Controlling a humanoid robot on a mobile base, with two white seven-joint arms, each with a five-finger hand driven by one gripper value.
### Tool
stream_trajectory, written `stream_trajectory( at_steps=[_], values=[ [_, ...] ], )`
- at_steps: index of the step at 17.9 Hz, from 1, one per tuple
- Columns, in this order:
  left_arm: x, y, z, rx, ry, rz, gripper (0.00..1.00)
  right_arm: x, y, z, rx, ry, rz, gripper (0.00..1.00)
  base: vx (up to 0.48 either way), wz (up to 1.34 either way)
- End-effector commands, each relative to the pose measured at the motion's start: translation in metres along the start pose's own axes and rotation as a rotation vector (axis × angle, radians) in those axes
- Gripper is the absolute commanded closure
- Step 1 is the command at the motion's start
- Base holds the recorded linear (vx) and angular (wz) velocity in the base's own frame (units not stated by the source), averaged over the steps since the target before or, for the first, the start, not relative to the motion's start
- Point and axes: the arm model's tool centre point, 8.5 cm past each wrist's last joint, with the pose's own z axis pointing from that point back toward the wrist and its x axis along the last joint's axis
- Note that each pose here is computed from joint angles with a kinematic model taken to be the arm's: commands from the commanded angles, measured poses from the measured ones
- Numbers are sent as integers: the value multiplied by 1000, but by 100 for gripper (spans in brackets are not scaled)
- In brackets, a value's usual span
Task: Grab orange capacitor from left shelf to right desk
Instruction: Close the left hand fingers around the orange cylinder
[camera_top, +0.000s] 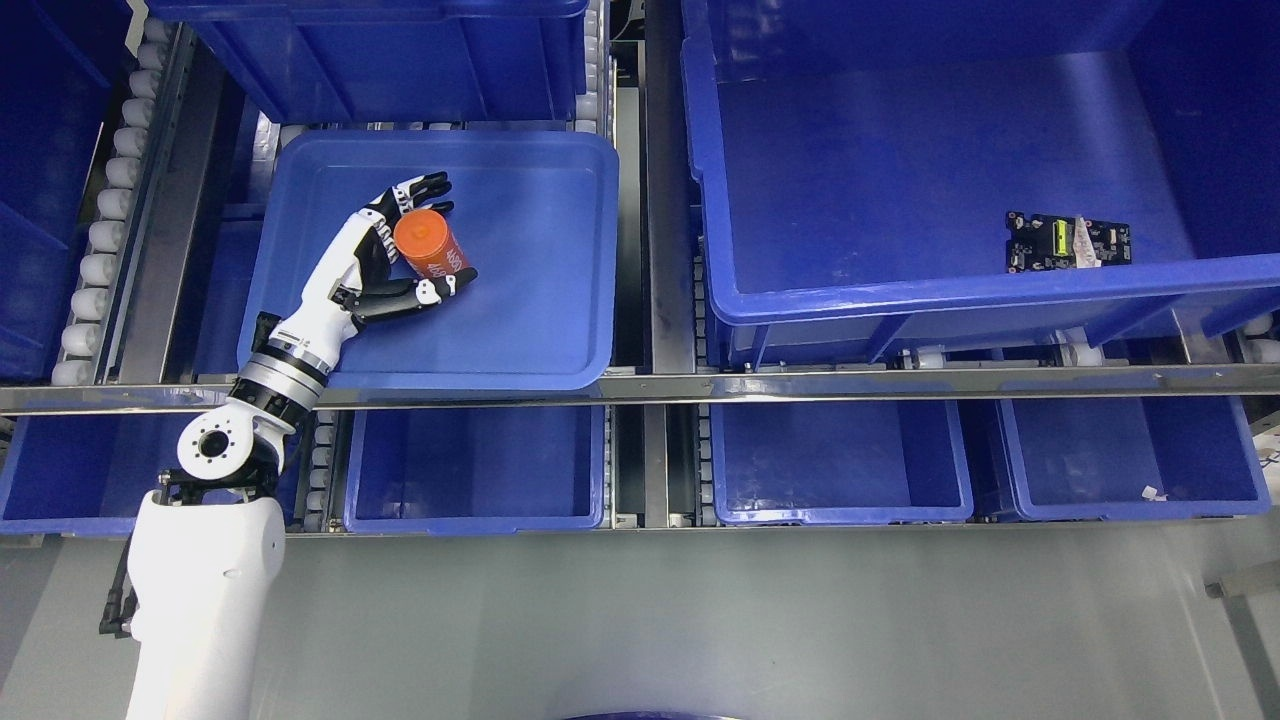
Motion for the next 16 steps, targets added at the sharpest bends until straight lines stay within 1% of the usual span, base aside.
stream_trajectory(
  at_steps=[1,3,5,6,9,10,13,16],
  values=[
    [-11,-11,-3,-14,20,29,40,-7,-11,0,-18,4,-8,0,0,0],
    [-10,-12,-3,-8,-1,25,49,-7,-11,0,-18,4,-8,0,0,0],
    [-8,-11,-3,10,-31,29,61,-7,-11,0,-18,4,-8,0,0,0],
    [-9,-11,-2,12,-32,29,65,-7,-11,0,-18,2,-8,0,0,0],
    [-3,-5,1,54,-94,23,86,-7,-11,0,-18,4,-8,0,0,0],
    [-1,-4,2,64,-114,21,91,-7,-11,0,-18,4,-8,0,0,0],
    [10,0,5,84,-196,-6,99,-7,-11,0,-18,2,-8,0,0,-4],
    [31,6,12,118,-338,-58,100,-7,-11,0,-18,4,-8,0,0,-10]
  ],
)
